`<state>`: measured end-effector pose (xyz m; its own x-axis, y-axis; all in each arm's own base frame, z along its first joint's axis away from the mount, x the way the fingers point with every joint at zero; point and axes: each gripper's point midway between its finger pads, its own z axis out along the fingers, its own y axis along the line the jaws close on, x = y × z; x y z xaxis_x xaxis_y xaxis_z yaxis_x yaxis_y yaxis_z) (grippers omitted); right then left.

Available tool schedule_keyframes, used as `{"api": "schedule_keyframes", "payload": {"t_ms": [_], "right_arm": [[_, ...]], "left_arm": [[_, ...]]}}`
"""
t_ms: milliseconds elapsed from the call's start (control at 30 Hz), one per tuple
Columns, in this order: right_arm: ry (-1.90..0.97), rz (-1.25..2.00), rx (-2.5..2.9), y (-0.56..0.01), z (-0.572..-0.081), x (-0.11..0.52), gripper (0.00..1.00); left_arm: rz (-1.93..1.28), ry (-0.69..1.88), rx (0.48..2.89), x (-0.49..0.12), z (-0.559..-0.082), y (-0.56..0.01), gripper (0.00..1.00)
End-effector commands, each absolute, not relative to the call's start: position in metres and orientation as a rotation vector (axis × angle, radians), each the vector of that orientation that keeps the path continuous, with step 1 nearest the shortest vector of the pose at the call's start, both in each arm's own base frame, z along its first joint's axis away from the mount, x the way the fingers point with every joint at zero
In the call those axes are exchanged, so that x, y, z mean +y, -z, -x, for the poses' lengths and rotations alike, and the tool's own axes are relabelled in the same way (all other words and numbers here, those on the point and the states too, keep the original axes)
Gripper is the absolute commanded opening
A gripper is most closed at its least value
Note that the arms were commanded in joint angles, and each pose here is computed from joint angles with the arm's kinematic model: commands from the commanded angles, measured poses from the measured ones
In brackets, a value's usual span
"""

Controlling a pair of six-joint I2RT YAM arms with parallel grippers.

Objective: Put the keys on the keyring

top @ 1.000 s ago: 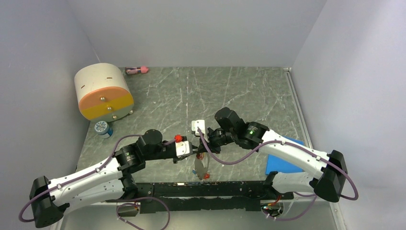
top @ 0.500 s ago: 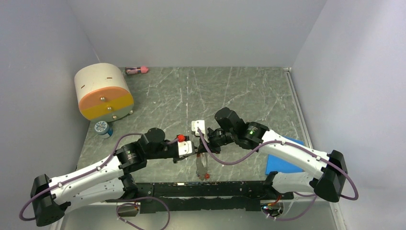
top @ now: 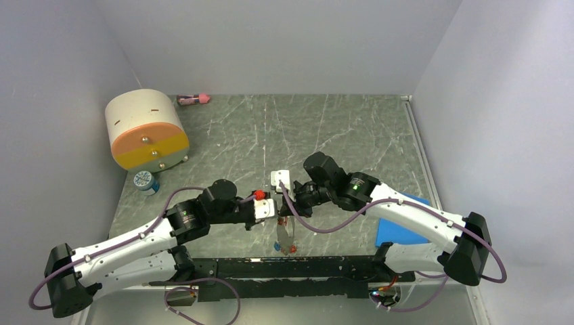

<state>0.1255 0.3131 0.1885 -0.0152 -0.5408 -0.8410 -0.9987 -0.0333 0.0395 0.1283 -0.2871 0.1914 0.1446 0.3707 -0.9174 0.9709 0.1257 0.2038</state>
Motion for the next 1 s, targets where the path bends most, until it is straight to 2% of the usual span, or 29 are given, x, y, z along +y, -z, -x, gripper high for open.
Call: {"api": "schedule_keyframes", "payload": {"t_ms": [0,267,500,567,633,733,967], "right_arm": [[-0.94,1.62,1.516,-0.218,-0.129,0.321,0.0],[-0.938,1.606,1.506,-0.221,-0.13,0.323,0.01],[-0.924,1.522,1.493,-0.229,-0.135,0.322,0.57],[-0.915,1.462,1.463,-0.237,-0.138,0.321,0.69],[-0.917,1.403,1.432,-0.246,-0.14,0.318,0.77],[-0.946,1.324,1.374,-0.257,-0.138,0.313,0.79],[-1.077,1.236,1.275,-0.269,-0.13,0.299,0.71]], "left_arm": [[-1.422,0.764,1.353,-0.292,-0.129,-0.211,0.03],[-1.401,0.778,1.358,-0.293,-0.128,-0.213,0.03],[-1.299,0.808,1.393,-0.293,-0.132,-0.215,0.03],[-1.24,0.824,1.385,-0.293,-0.134,-0.219,0.02],[-1.18,0.848,1.363,-0.292,-0.134,-0.226,0.02],[-1.114,0.881,1.325,-0.292,-0.133,-0.232,0.02],[-1.05,0.955,1.168,-0.29,-0.122,-0.248,0.03]]}}
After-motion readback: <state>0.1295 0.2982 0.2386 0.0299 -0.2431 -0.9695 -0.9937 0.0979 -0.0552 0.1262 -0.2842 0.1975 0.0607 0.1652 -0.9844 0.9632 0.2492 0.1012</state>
